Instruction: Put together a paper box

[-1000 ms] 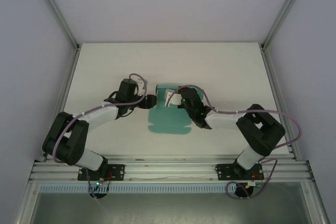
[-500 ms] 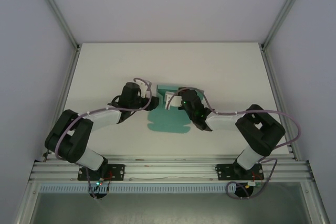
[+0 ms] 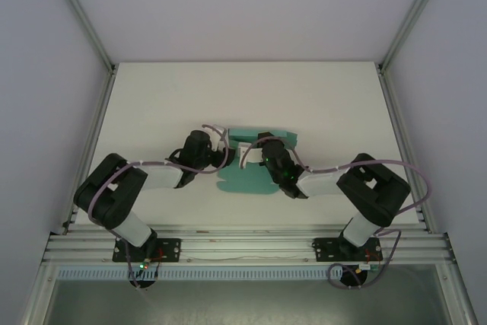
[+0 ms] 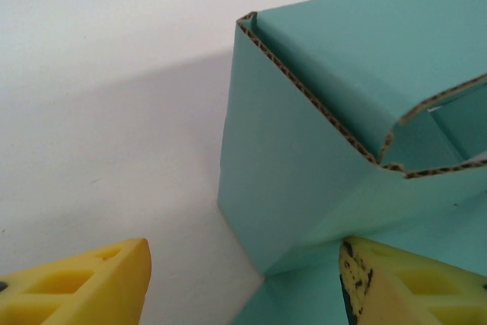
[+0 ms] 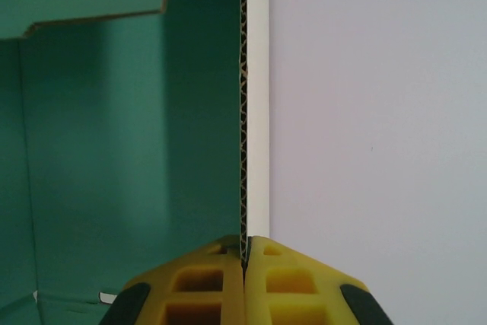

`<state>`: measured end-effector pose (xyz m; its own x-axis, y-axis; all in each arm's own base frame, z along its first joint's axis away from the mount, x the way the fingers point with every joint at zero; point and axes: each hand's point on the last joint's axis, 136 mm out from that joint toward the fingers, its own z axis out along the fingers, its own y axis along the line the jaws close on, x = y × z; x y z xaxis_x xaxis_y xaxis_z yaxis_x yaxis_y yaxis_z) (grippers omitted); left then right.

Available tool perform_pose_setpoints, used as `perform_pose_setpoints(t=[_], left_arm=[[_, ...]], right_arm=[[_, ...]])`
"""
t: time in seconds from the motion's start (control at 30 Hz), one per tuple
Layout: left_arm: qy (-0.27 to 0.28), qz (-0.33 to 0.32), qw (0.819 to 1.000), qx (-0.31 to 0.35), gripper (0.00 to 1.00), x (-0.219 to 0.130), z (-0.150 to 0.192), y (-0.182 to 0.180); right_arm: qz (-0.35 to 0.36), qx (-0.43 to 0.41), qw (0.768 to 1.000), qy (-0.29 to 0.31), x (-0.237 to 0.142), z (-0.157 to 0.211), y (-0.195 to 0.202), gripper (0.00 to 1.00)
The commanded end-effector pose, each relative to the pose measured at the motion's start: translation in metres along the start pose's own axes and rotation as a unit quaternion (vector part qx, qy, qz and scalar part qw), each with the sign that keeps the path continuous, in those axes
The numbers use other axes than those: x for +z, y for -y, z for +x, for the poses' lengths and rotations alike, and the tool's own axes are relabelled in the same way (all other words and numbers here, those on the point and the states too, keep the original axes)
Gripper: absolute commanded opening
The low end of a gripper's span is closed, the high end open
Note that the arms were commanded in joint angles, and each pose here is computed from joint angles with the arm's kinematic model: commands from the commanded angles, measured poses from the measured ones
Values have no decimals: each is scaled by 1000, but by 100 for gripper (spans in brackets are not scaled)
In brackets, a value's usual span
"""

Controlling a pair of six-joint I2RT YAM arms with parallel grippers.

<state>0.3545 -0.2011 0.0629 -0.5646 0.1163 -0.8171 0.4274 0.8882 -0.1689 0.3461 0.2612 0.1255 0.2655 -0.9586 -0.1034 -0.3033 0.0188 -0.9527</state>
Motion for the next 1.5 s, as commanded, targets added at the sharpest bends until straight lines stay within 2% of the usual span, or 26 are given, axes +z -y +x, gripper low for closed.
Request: perform_pose_setpoints(t=[0.0,0.3,0.4,0.57,0.63,0.77,1.03,1.13,1.2,1.3,1.43,1.47], left_arm=[[53,2,999,12,66,3,-21,3],[57,66,996,30,65,16,-33,26],[61,64,996,31,65,19,-35,25],[67,56,996,33,49,24,-42,22],[63,49,996,33,39,28,-42,21],[60,29,998,23,31,34,-45,14],[58,-19,998,3,23,47,-47,-2],[60,-39,997,4,16,51,-47,-5],[60,-52,997,7,3,53,-46,-7],[57,-61,996,14,0,55,-43,-8],[60,-56,996,16,0,51,-41,-7],[60,-54,997,18,0,50,-40,-6]], right_arm=[[-38,-12,999,-2,0,-2,-21,0],[-72,7,997,-2,2,-5,-31,0],[-73,13,997,1,2,-6,-32,0],[-84,21,996,5,1,-8,-33,0],[-85,23,996,2,1,-7,-33,0],[-91,32,995,3,0,-8,-33,0],[-105,52,993,6,0,-11,-35,0],[-109,59,992,6,0,-11,-36,0],[-110,66,992,3,1,-11,-37,0],[-107,95,990,-5,0,-9,-32,0],[-100,165,981,-7,-7,-6,-13,19],[-101,181,978,-6,-11,-5,-9,28]])
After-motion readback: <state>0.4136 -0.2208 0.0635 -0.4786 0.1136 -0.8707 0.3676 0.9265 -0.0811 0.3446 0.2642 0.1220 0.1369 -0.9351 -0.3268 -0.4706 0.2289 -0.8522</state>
